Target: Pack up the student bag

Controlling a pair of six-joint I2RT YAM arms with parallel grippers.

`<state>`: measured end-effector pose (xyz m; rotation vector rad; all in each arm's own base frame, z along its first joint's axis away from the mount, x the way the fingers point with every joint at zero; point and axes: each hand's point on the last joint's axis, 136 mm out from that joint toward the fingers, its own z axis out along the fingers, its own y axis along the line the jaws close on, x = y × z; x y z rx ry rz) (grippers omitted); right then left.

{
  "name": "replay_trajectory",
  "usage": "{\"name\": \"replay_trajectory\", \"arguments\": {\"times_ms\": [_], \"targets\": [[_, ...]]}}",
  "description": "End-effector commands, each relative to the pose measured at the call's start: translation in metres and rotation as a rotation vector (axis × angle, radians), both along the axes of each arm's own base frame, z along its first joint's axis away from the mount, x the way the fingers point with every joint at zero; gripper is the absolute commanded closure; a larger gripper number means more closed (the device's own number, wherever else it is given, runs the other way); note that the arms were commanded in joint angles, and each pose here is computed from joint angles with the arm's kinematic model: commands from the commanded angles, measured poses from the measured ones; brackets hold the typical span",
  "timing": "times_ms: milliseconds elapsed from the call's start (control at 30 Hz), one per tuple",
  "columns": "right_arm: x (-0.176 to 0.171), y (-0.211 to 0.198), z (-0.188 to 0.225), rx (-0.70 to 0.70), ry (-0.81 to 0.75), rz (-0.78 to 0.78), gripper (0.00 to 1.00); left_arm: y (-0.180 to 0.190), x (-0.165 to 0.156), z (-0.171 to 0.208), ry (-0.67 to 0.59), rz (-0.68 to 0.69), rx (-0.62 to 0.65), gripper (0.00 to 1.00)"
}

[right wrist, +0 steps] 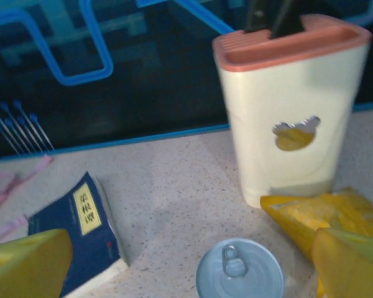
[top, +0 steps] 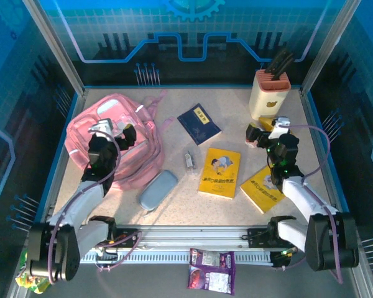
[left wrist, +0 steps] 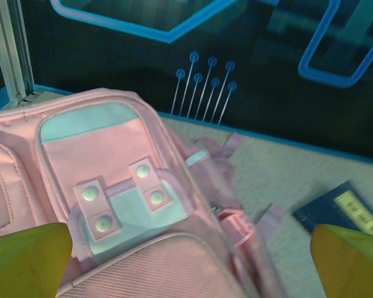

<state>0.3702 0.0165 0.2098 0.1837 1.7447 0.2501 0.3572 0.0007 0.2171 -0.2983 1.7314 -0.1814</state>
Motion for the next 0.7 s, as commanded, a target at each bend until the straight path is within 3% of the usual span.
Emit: {"name": "replay_trajectory", "arguments": {"times_ms": [0, 133, 333, 467, 667], "targets": [[-0.015, -0.012, -0.03, 0.289, 0.099, -0.059, 0.0, -0.006, -0.016, 0.001, 0.041, -0.008, -0.177, 0.01], [-0.017, -0.001, -0.043, 0.422, 0.218, 0.008, 0.0, 0.0, -0.036, -0.001, 0.054, 0.06, -0.336, 0.01], [-0.015, 0.047, -0.054, 0.305, 0.42, 0.122, 0.0, -0.002, -0.068, -0.033, 0.347, 0.135, -0.437, 0.01], [-0.02, 0.102, -0.063, 0.282, 0.534, 0.267, 0.0, -0.016, -0.089, -0.053, 0.482, 0.099, -0.489, 0.01], [-0.039, 0.207, -0.079, 0.206, 0.682, 0.509, 0.0, -0.007, -0.125, -0.086, 0.637, 0.218, -0.516, 0.01]]}}
